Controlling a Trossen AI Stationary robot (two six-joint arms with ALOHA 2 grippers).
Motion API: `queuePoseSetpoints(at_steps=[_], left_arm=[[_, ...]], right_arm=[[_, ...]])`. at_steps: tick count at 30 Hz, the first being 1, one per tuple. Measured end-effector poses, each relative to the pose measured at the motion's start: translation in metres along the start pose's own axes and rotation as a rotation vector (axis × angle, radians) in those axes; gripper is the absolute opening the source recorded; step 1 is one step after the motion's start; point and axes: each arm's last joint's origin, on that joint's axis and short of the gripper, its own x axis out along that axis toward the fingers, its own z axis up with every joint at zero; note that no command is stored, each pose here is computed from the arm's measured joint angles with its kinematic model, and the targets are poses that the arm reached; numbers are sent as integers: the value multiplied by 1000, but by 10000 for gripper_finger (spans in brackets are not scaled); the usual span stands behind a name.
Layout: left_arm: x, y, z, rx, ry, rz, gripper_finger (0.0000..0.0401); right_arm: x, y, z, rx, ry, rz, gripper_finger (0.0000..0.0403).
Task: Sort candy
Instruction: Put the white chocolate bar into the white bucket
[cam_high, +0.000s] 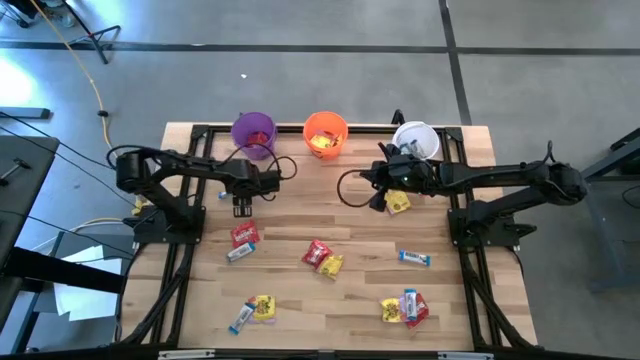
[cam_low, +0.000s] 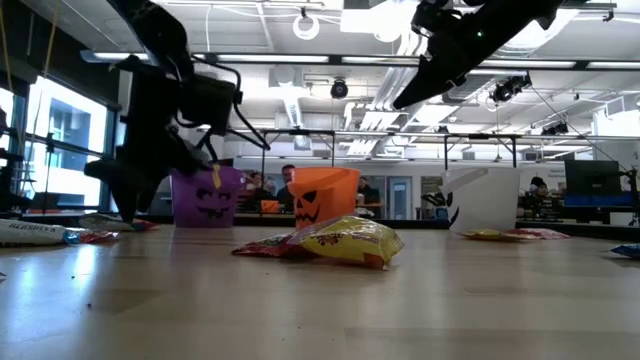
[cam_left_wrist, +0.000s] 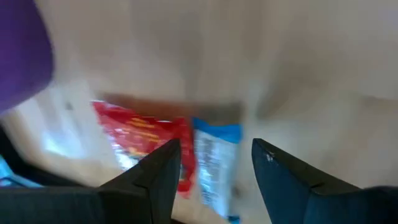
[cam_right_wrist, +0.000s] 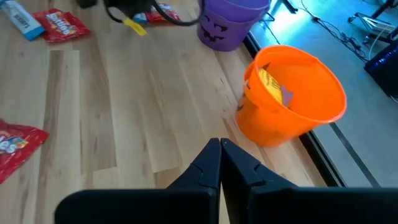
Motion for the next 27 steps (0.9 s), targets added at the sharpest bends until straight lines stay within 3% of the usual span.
queuePoseSetpoints(at_steps=[9,17,21,27], left_arm=[[15,-5,6,-1,25,5,149],[16,-6,7,-25,26,-1,43],[7,-6,10,-66,-59,74,7],[-13,-7,14,-148,-245,4,2]], right_arm=[[-2,6,1,-22,-6,19,0],[-2,6,0,-39,0,20,0],[-2,6,-2,-66,18,15,0],[-2,7,-4,-71,46,22,0]])
